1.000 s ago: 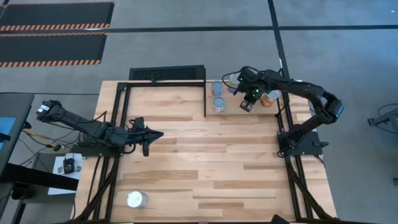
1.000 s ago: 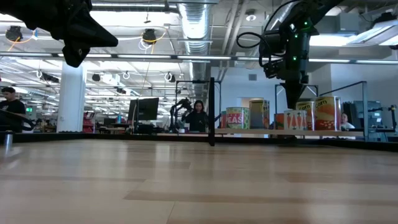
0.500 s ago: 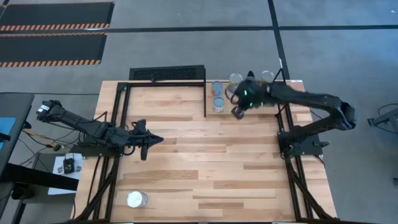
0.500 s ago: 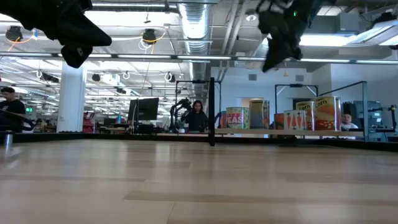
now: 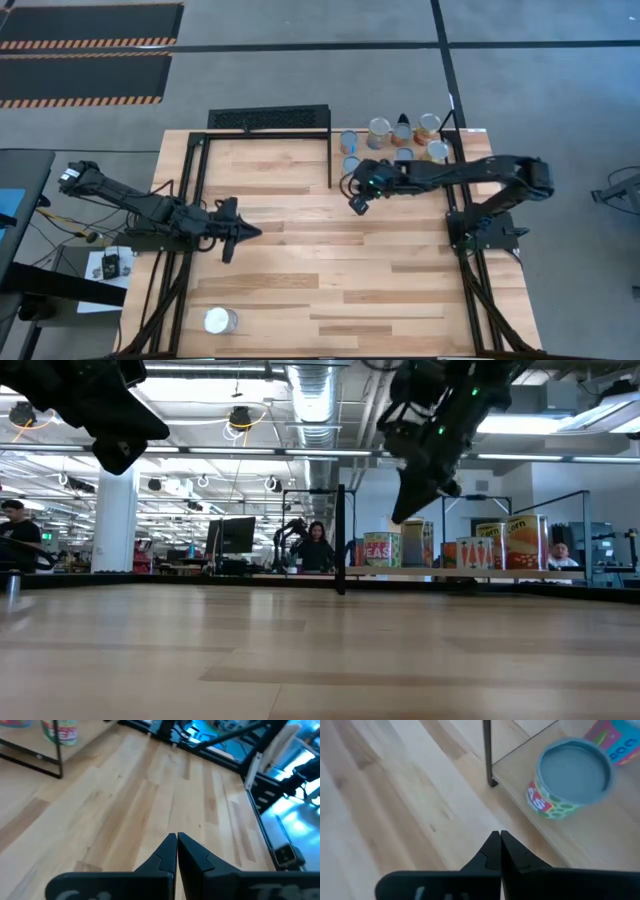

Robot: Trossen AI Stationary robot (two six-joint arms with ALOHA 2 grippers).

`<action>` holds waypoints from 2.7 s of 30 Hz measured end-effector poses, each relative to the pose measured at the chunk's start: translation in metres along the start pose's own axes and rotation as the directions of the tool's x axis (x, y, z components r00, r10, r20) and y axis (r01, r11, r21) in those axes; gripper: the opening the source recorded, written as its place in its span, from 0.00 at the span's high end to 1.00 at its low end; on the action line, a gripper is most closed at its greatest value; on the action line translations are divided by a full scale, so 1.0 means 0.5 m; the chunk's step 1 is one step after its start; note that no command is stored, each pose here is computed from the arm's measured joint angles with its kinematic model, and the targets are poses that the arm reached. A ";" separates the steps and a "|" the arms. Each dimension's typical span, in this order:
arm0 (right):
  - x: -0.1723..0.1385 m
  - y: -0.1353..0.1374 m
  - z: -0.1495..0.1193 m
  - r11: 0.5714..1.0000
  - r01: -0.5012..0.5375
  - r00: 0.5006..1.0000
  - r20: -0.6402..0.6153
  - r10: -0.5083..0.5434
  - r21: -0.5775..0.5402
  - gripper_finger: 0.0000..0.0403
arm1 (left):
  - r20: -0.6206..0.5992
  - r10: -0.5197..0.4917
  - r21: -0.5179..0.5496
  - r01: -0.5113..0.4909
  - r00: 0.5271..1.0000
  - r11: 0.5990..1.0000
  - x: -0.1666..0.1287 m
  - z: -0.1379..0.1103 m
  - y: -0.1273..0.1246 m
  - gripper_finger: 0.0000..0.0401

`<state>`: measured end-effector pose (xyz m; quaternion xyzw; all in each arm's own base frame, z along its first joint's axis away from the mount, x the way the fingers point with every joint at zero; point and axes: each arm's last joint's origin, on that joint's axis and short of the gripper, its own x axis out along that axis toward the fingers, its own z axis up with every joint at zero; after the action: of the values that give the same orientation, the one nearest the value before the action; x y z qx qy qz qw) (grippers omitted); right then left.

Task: Pick and place cans onto a shelf
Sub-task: Adjust the canned peas on the shelf, then put the canned peaches on the shelf

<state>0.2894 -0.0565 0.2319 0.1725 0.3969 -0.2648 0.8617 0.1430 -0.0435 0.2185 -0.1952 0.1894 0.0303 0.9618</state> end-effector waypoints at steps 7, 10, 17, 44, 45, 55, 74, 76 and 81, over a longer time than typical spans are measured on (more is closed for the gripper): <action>0.042 -0.051 0.019 0.999 0.036 0.999 -0.017 -0.036 0.006 0.99 | 0.031 0.058 -0.026 -0.058 0.998 0.998 0.000 0.001 0.004 1.00; 0.045 -0.073 0.030 0.998 0.049 0.999 -0.002 -0.049 0.028 0.98 | 0.039 0.079 -0.023 -0.079 0.996 0.997 0.000 0.001 0.005 1.00; 0.046 -0.102 0.042 1.000 0.009 1.000 0.001 -0.009 0.029 0.98 | 0.055 0.109 -0.024 -0.107 0.993 0.994 0.000 0.002 0.007 1.00; 0.130 -0.111 0.035 0.996 -0.060 0.996 -0.057 0.064 0.061 0.98 | 0.019 0.130 -0.001 -0.130 0.991 0.991 -0.001 -0.005 0.012 1.00; 0.134 -0.111 0.037 0.996 -0.062 0.997 -0.046 0.065 0.063 0.98 | 0.017 0.131 0.000 -0.131 0.991 0.991 -0.001 -0.006 0.012 1.00; 0.136 -0.131 0.045 0.996 -0.018 1.000 -0.019 0.020 0.088 0.97 | 0.020 0.150 0.004 -0.150 0.989 0.989 -0.001 -0.006 0.013 1.00; 0.033 0.011 -0.029 0.953 -0.262 0.946 0.157 0.285 -0.153 0.99 | -0.123 0.063 0.059 -0.056 0.990 0.997 -0.020 0.047 -0.021 1.00; 0.028 0.029 -0.054 0.934 -0.339 0.904 0.236 0.357 -0.114 0.99 | -0.175 0.037 0.071 -0.025 0.984 0.997 -0.016 0.056 -0.032 1.00; 0.003 0.063 -0.115 0.877 -0.479 0.809 0.363 0.462 -0.049 0.99 | -0.361 0.029 0.122 0.017 0.932 0.992 0.004 0.076 -0.072 1.00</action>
<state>0.2747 -0.0024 0.1976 0.2322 0.1692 -0.0794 0.9545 0.1631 -0.0619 0.2629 -0.1371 0.3656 -0.0152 0.9205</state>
